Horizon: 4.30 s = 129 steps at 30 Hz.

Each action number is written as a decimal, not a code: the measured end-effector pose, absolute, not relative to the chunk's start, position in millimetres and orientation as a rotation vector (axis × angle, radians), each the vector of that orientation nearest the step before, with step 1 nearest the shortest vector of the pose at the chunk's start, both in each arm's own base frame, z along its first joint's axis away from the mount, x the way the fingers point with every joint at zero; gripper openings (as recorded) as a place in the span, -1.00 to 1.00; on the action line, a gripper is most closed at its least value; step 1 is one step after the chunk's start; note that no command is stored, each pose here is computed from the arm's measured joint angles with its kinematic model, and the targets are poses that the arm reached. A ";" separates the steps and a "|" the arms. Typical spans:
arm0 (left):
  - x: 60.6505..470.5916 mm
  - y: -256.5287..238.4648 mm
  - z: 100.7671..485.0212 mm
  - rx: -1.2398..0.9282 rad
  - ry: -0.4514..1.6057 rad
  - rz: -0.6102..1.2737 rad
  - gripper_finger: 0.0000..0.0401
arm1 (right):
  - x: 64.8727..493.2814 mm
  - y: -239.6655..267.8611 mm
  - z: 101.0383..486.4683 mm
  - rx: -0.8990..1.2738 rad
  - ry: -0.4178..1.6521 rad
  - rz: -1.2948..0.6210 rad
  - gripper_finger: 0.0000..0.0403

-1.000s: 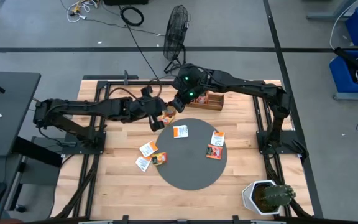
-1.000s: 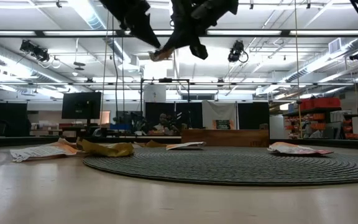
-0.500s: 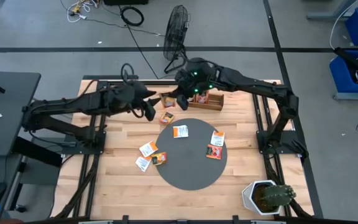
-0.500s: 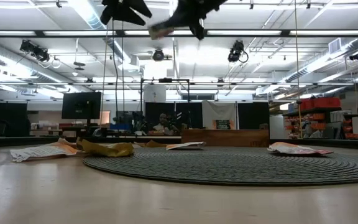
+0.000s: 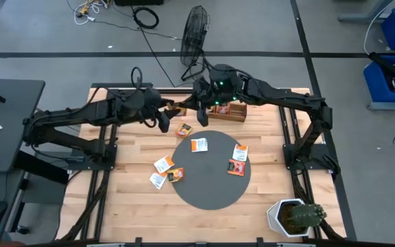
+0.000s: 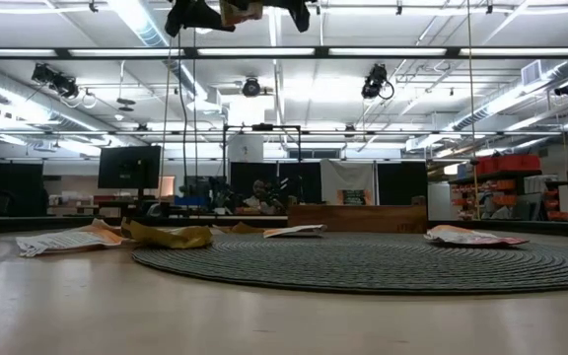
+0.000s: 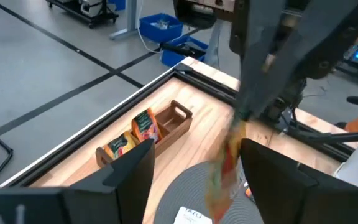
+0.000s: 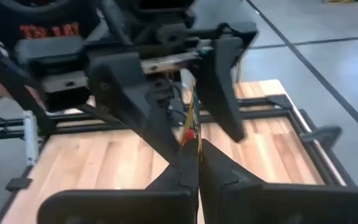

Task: Pick & Place Tea
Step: Put the yellow tea bag into the left section of the wooden organizer

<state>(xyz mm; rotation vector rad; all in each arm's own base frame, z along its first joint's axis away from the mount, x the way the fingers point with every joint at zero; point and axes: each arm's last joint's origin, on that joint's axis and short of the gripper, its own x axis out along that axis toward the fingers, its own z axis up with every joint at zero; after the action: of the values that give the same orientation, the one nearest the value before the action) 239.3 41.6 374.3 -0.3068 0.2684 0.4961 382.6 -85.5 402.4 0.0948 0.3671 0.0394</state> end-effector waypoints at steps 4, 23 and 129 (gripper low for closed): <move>239.1 41.5 373.5 -0.304 0.278 0.497 -0.04 | 383.1 -86.4 404.3 0.084 0.346 0.037 -1.00; 239.8 40.0 372.3 -0.227 0.318 0.412 -0.93 | 376.1 -93.8 410.5 0.135 0.314 0.175 -0.58; 251.0 37.0 347.1 -0.382 0.505 0.329 -0.62 | 358.1 -227.8 244.1 0.121 0.983 -0.202 -1.00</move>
<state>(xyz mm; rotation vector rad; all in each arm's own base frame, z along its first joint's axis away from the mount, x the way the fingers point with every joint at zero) 251.0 37.0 347.1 -0.3821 0.5052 0.3287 358.1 -227.8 244.1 0.1207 0.9834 -0.2018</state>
